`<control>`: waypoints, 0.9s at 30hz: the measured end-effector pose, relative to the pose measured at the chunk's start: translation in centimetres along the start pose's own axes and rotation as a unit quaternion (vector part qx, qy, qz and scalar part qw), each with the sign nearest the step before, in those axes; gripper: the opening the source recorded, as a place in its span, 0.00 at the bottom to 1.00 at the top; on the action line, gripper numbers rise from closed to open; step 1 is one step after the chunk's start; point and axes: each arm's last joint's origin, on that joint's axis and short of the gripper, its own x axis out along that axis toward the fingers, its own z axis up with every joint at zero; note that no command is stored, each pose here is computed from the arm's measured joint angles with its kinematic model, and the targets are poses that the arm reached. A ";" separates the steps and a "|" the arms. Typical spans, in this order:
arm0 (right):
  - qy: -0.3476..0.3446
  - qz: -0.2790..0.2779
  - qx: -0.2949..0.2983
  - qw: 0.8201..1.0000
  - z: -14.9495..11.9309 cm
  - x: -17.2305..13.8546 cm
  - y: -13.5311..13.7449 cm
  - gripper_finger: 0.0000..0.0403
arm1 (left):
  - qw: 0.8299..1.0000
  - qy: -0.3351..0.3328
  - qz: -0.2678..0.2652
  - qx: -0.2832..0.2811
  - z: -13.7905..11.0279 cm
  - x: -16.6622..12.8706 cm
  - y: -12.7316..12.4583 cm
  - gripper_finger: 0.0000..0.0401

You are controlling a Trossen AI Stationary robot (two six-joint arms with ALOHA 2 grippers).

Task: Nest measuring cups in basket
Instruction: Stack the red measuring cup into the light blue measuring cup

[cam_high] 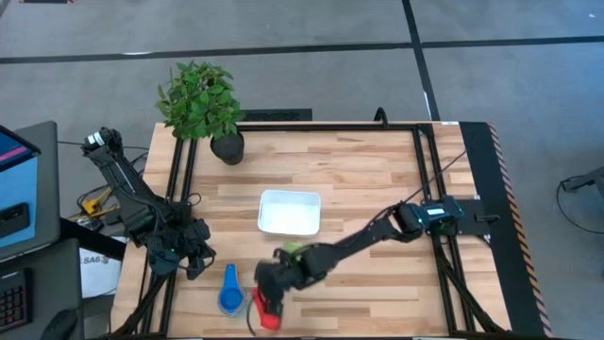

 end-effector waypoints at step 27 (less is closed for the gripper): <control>-0.020 0.102 -0.354 0.930 -2.6 2.6 2.8 0.98 | 1.000 0.015 0.002 -0.023 -0.1 0.0 0.1 0.00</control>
